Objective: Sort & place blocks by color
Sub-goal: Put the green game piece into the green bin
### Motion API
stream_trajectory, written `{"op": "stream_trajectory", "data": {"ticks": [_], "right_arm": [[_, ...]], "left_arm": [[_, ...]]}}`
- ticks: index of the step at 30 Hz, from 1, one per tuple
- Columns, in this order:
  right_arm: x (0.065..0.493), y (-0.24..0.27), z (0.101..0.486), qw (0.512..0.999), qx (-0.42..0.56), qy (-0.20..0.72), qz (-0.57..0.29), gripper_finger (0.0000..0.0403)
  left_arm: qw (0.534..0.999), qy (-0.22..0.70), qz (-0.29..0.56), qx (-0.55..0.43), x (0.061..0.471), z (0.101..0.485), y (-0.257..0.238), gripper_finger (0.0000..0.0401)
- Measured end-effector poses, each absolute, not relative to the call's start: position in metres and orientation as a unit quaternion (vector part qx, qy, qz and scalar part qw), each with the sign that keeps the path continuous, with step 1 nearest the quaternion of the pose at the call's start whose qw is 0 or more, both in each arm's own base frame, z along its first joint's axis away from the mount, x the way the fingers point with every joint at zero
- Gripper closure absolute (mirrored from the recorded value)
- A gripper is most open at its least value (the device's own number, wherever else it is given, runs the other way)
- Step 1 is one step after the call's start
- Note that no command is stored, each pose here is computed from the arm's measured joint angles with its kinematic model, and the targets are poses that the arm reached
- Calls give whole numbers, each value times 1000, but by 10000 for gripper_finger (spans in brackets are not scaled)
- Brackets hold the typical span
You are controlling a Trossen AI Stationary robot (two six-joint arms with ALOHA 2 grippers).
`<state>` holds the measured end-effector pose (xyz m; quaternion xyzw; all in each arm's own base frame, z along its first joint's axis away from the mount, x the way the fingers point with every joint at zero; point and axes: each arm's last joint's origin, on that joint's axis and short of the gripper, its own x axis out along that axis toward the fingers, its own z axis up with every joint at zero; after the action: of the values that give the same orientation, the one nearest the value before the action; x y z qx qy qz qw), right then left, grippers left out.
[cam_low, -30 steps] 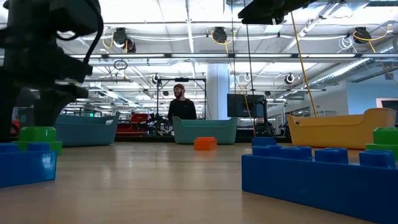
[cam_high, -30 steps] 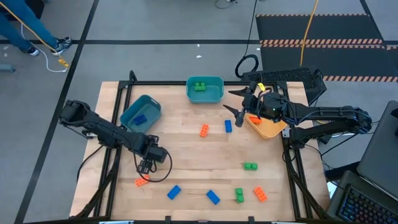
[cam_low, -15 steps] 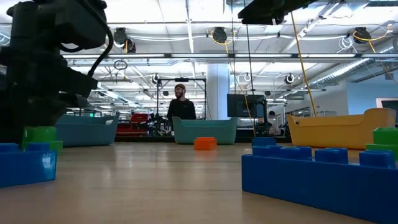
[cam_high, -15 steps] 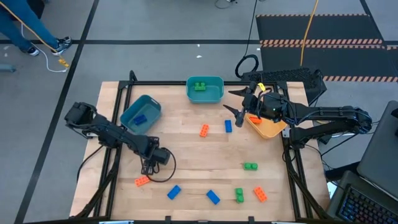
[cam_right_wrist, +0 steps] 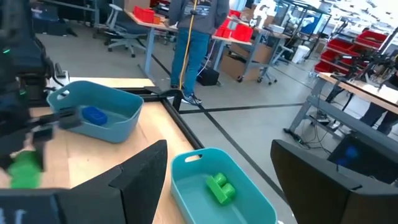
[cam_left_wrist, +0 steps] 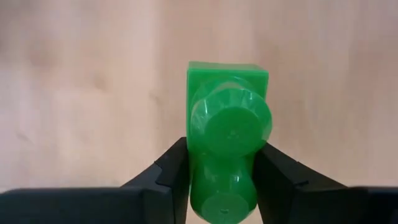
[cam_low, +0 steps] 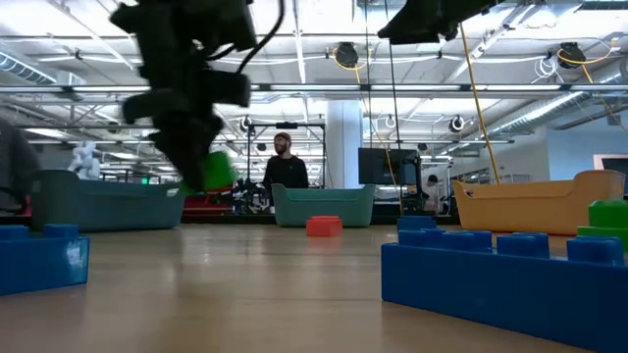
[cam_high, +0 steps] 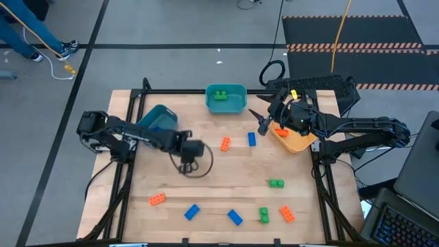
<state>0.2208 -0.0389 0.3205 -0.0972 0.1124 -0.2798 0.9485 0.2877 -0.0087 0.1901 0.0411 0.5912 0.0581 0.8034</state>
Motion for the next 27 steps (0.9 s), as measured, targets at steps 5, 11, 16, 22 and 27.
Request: {"op": "stream_trajectory", "data": {"ticks": [5, 11, 16, 22, 27], "right_arm": [[220, -39, 319, 946, -111, 124, -278, 124], [221, -40, 321, 946, -117, 115, -279, 124], [221, -40, 322, 945, -123, 111, -281, 124], [220, -44, 322, 943, -122, 113, -289, 124], [220, -46, 320, 941, -122, 118, -293, 124]], "left_arm": [[843, 524, 114, 34, 305, 210, 40, 271], [852, 490, 176, 45, 317, 224, 106, 271], [845, 500, 176, 73, 339, 234, 140, 271], [858, 475, 164, 110, 370, 259, 171, 271], [840, 516, 143, 93, 383, 248, 202, 271]]}}
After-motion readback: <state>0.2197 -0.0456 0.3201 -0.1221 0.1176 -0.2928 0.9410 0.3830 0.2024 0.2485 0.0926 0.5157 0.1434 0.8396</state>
